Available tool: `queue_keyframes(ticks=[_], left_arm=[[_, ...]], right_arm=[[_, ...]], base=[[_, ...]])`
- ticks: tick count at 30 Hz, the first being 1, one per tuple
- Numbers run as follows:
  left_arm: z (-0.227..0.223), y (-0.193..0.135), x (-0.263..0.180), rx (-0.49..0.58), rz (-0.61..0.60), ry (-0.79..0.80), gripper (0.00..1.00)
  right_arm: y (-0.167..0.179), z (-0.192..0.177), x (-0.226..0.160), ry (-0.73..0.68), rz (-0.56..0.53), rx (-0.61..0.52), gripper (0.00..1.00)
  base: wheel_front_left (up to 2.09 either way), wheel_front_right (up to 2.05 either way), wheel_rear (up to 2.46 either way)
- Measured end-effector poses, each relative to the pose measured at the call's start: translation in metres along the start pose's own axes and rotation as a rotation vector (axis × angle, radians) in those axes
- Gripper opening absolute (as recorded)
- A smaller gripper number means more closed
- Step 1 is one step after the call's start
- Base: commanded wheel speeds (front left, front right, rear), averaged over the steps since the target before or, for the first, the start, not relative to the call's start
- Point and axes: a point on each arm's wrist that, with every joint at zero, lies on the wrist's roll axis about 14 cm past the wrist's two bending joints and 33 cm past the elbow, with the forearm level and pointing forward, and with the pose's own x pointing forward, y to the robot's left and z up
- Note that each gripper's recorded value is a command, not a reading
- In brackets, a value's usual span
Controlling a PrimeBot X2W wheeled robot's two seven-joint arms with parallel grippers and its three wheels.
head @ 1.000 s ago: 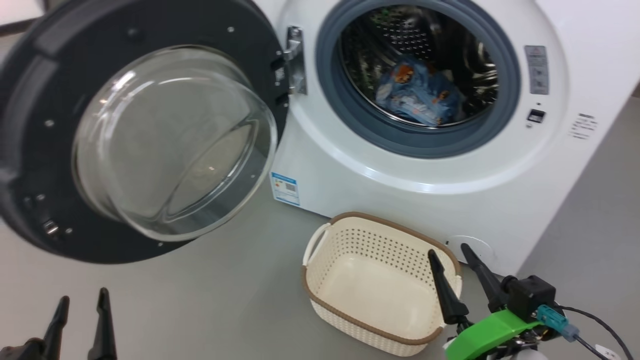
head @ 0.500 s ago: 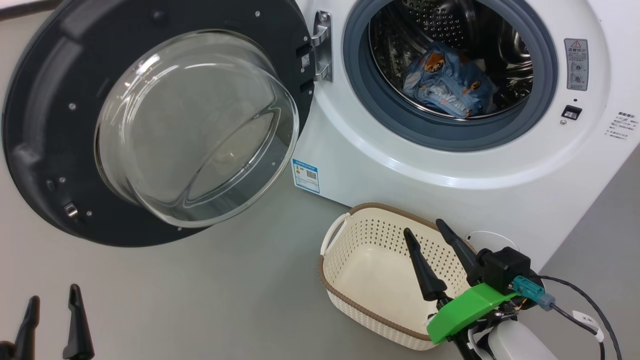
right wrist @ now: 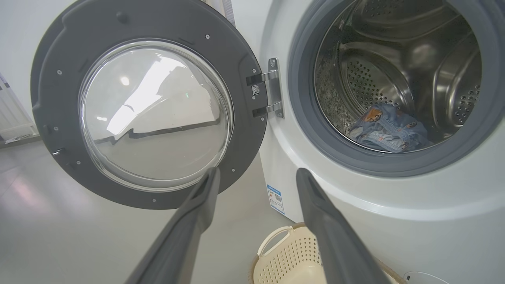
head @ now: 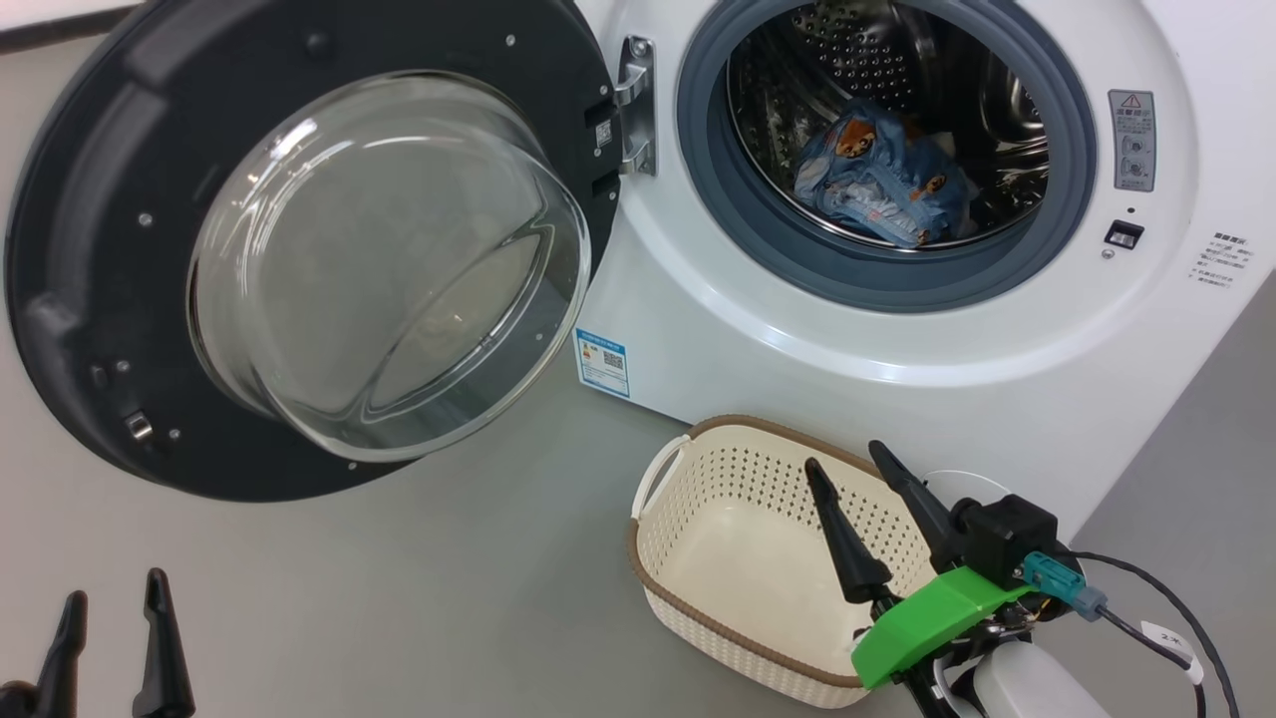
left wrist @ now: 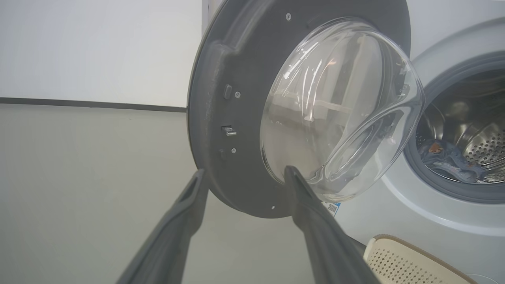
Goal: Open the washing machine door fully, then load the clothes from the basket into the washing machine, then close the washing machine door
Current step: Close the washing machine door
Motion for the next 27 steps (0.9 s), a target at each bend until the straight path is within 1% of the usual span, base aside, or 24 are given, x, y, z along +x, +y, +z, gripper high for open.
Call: queue_keyframes(ticks=[6,7,8,10,13,17,22,24,25,27], left_arm=[[0.0,-0.004,0.0,0.0,-0.015,-0.001,1.0],[0.0,-0.005,0.001,0.0,-0.018,-0.002,0.74],[-0.001,-0.005,0.001,0.0,-0.02,-0.001,0.44],[0.0,-0.006,0.001,0.0,-0.022,-0.004,0.0],[0.007,-0.007,0.003,0.004,-0.031,-0.025,0.0],[0.039,-0.013,0.012,0.013,-0.065,-0.116,0.0],[0.11,-0.024,0.029,0.0,-0.124,-0.293,0.0],[0.135,-0.029,0.035,-0.032,-0.145,-0.34,0.0],[0.156,-0.033,0.04,-0.061,-0.169,-0.375,0.0],[0.179,-0.038,0.044,-0.108,-0.197,-0.414,0.0]], right_arm=[[-0.005,0.001,-0.005,-0.003,-0.021,0.0,1.0],[-0.005,0.0,-0.007,-0.001,-0.024,0.001,1.0],[-0.005,-0.001,-0.008,0.001,-0.026,0.001,1.0],[-0.006,0.0,-0.009,0.0,-0.028,0.001,1.0],[-0.006,0.0,-0.01,-0.002,-0.03,0.002,1.0],[-0.008,-0.003,-0.012,0.004,-0.037,0.007,1.0],[-0.009,-0.002,-0.013,0.0,-0.04,0.006,1.0],[-0.009,0.0,-0.014,-0.004,-0.042,0.005,1.0],[-0.01,-0.002,-0.017,-0.001,-0.048,0.007,1.0],[-0.012,-0.004,-0.02,0.005,-0.056,0.009,1.0]], base=[[0.0,0.0,0.0],[0.0,0.0,0.0],[0.0,0.0,0.0],[0.0,0.0,0.0],[0.0,0.0,0.0],[0.0,0.0,0.0],[0.0,0.0,0.0],[0.0,0.0,0.0],[0.0,0.0,0.0],[0.0,0.0,0.0]])
